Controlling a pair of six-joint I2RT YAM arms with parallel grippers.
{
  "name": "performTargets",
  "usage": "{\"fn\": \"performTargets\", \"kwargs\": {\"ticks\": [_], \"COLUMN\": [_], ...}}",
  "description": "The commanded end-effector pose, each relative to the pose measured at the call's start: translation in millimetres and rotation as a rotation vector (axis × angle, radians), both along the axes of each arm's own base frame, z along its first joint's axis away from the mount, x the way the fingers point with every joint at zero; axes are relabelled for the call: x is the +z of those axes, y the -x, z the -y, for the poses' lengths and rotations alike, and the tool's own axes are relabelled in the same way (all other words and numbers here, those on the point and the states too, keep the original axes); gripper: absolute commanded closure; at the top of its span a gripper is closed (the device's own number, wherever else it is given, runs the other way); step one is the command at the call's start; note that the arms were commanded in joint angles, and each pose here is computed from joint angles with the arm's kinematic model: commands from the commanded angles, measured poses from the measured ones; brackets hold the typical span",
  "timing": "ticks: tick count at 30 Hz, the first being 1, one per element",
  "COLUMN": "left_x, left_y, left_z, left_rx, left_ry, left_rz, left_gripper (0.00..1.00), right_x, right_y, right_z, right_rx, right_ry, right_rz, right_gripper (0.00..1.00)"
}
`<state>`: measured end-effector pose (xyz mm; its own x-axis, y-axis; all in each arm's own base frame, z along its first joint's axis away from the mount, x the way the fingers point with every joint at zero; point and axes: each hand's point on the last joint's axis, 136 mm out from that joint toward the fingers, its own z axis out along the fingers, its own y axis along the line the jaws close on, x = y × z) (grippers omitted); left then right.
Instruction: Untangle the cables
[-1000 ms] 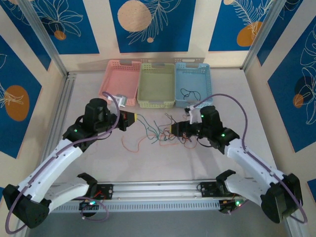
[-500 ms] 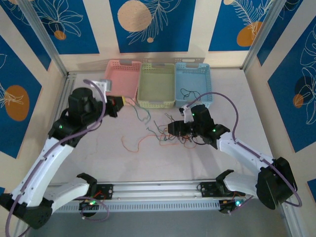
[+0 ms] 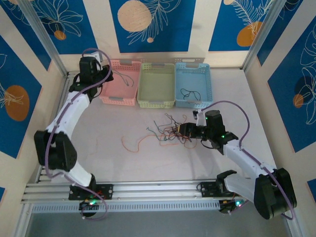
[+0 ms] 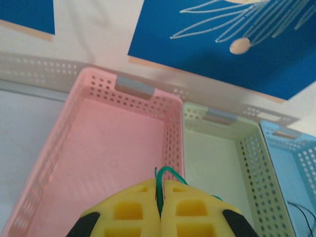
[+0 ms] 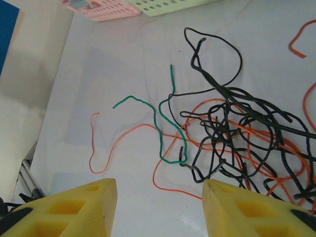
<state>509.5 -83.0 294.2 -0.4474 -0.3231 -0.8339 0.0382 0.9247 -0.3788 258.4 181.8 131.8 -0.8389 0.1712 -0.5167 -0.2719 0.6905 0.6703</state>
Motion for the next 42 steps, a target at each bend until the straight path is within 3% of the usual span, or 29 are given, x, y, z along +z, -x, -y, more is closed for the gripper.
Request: {"fn": "performTargets", "kwargs": {"ticks": [1, 5, 8, 9, 14, 19, 23, 30, 36, 42], "left_x": [23.8, -21.6, -56.4, -64.0, -51.7, -19.9, -44.0, -113.3, -163.9, -195.3], "left_y": [-40.1, -72.1, -78.1, -75.5, -36.5, 43.2, 112.0, 220.0, 244.3, 233.5], "left_z": [-4.4, -1.6, -6.9, -7.8, -14.4, 1.5, 32.1, 115.2, 151.6, 171.2], "left_rx": [0.005, -0.010, 0.015, 0.018, 0.040, -0.055, -0.176, -0.429, -0.508, -0.489], "left_ry": [0.003, -0.016, -0.040, -0.045, -0.022, 0.101, 0.156, 0.104, 0.002, -0.108], "left_rz": [0.153, 0.075, -0.003, -0.029, -0.039, 0.031, -0.043, -0.255, -0.370, -0.430], "left_gripper": [0.86, 0.60, 0.31, 0.30, 0.29, 0.29, 0.30, 0.30, 0.29, 0.29], "right_x": [9.7, 9.6, 9.6, 10.2, 9.7, 8.0, 8.0, 6.8, 6.2, 5.5], "right_y": [5.0, 5.1, 5.3, 5.4, 5.5, 4.4, 4.4, 3.3, 3.1, 3.1], "right_z": [-7.0, -6.7, -7.4, -7.7, -7.1, -9.5, -9.2, -10.1, -9.2, -8.6], "right_rx": [0.035, 0.035, 0.039, 0.041, 0.037, 0.046, 0.045, 0.045, 0.041, 0.037], "right_ry": [-0.040, -0.042, -0.044, -0.045, -0.045, -0.045, -0.044, -0.045, -0.039, -0.037], "right_rz": [0.031, 0.033, 0.032, 0.035, 0.033, 0.020, 0.020, 0.010, 0.006, 0.002], "right_gripper": [0.51, 0.51, 0.50, 0.50, 0.50, 0.50, 0.50, 0.50, 0.49, 0.49]}}
